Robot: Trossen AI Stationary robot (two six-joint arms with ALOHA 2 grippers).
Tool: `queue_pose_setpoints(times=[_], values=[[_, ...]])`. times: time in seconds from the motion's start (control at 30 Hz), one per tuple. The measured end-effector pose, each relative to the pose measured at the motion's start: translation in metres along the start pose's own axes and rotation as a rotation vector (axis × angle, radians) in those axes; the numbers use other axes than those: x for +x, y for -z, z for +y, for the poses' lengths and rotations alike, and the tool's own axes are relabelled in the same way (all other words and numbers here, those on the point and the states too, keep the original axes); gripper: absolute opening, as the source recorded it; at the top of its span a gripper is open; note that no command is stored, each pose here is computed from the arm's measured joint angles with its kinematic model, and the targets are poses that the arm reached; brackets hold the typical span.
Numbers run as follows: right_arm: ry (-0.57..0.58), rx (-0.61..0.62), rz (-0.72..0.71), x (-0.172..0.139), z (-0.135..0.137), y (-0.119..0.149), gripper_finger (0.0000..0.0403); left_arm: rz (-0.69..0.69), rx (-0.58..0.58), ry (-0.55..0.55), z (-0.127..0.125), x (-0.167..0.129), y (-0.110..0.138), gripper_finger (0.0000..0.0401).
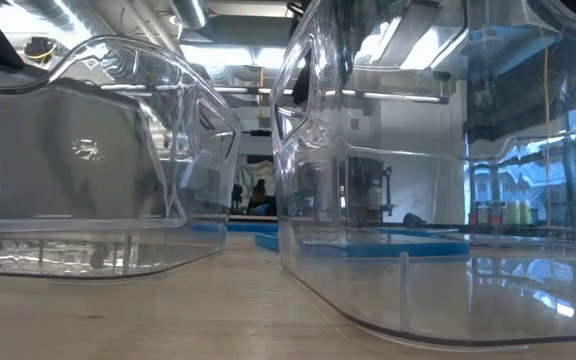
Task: Pick & place jewel cases by type
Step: Put the left black CD case into the left transparent bin, then put the bottom blue CD case into the right transparent bin
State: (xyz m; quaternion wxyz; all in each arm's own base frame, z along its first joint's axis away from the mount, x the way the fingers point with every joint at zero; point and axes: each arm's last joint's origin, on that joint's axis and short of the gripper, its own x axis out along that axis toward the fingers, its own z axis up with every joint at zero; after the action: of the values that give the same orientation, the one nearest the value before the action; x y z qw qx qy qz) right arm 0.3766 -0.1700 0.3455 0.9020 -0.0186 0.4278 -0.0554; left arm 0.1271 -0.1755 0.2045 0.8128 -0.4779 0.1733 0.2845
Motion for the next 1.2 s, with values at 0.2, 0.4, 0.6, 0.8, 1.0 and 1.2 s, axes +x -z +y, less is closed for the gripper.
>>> queue_pose_setpoints(times=[0.2, 0.4, 0.6, 0.8, 1.0, 1.2], values=[[0.0, -0.002, 0.0, 0.0, 0.0, 0.0, 0.0199, 0.028, 0.092, -0.026, 0.001, 0.001, 0.001, 0.0055], [0.0, -0.002, 0.0, 0.0, 0.0, 0.0, 0.0199, 0.047, 0.087, -0.039, 0.001, 0.001, 0.001, 0.0068], [0.0, -0.002, 0.0, 0.0, 0.0, 0.0, 0.0199, 0.126, 0.025, -0.101, 0.003, 0.0, 0.004, 0.011], [0.0, -0.002, 0.001, 0.0, 0.0, 0.0, 0.0199, 0.216, -0.03, -0.174, 0.004, -0.001, 0.007, 0.0144], [0.0, -0.002, 0.001, 0.0, 0.0, 0.0, 0.0199, 0.22, -0.004, -0.126, -0.015, -0.012, -0.002, 0.015], [0.001, 0.001, 0.001, 0.0, 0.0, 0.0, 0.0199, 0.053, 0.174, -0.034, -0.037, -0.029, -0.046, 0.0148]])
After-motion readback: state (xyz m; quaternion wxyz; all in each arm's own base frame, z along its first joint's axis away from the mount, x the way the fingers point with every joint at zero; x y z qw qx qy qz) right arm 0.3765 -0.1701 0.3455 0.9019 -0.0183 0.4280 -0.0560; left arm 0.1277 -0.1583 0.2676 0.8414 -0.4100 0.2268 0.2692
